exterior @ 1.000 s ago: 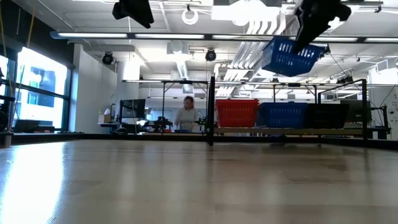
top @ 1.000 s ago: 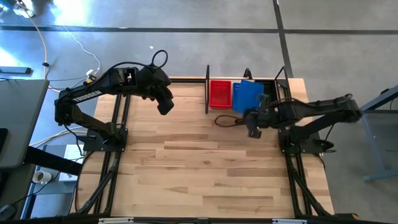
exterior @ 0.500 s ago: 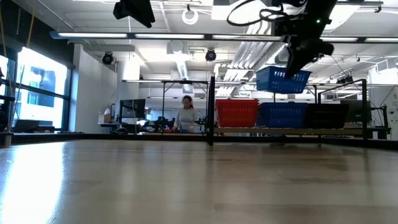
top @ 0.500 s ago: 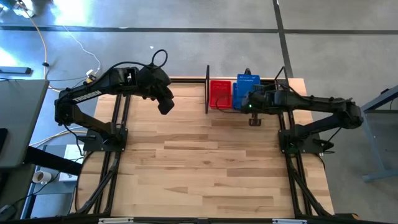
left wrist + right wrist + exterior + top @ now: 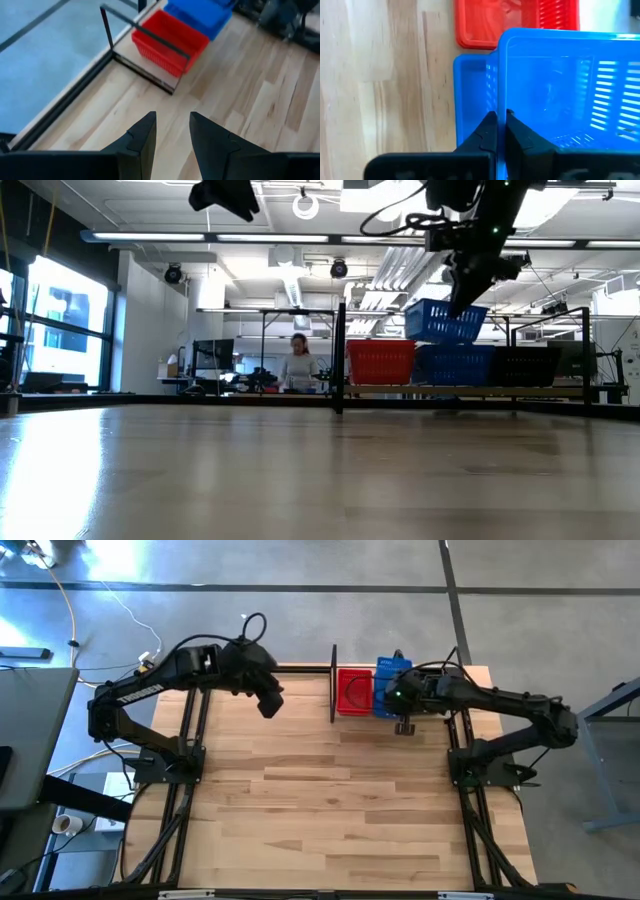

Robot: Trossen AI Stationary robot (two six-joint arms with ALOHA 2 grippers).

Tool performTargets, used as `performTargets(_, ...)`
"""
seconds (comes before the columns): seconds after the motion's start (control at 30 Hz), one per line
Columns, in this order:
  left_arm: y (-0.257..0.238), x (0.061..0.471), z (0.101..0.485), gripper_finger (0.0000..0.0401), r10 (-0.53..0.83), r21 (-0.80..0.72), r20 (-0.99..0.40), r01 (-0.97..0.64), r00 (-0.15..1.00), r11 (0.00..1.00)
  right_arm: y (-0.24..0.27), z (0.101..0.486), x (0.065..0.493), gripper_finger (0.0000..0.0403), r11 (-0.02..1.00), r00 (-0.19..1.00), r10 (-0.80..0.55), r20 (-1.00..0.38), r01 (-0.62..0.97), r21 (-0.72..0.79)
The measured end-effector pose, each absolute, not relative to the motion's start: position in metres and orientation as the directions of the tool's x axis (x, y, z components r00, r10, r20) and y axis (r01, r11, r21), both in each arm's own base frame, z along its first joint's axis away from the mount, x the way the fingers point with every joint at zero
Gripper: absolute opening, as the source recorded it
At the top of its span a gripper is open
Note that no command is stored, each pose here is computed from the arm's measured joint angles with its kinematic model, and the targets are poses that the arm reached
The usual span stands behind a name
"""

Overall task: Stack baskets on shelf by color
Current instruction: Stack the blue basket on the stacked blue baskets on the shelf

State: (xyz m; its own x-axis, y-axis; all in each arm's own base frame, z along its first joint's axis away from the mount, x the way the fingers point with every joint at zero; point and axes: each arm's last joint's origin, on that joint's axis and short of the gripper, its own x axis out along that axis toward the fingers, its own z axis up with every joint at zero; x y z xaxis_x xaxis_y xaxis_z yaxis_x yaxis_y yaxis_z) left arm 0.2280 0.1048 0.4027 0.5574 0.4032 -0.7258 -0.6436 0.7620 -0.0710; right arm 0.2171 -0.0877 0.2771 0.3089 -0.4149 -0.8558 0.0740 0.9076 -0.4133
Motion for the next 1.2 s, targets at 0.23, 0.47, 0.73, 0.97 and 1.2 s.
performTargets(0.23,0.113,0.228,0.407,0.0107,0.437,-0.089,-0.686,-0.663,0.582,0.743,-0.09,0.262,0.226,0.0,0.929,0.252,-0.366,-0.896,0.046,-0.367)
performTargets(0.47,0.117,0.227,0.407,0.0107,0.448,-0.092,-0.68,-0.674,0.581,0.733,-0.094,0.25,0.231,0.0,0.935,0.186,-0.353,-0.917,0.027,-0.355)
performTargets(0.73,0.117,0.227,0.407,0.0107,0.448,-0.09,-0.679,-0.672,0.581,0.735,-0.095,0.247,0.233,0.0,0.928,0.177,-0.364,-0.914,-0.012,-0.372)
performTargets(0.97,0.117,0.227,0.407,0.0107,0.448,-0.091,-0.679,-0.672,0.581,0.735,-0.096,0.247,0.233,0.0014,0.931,0.177,-0.362,-0.915,0.018,-0.365)
performTargets(1.2,0.117,0.227,0.407,0.0107,0.448,-0.091,-0.679,-0.673,0.581,0.734,-0.1,0.249,0.23,0.0081,0.923,0.168,-0.383,-0.908,0.044,-0.381)
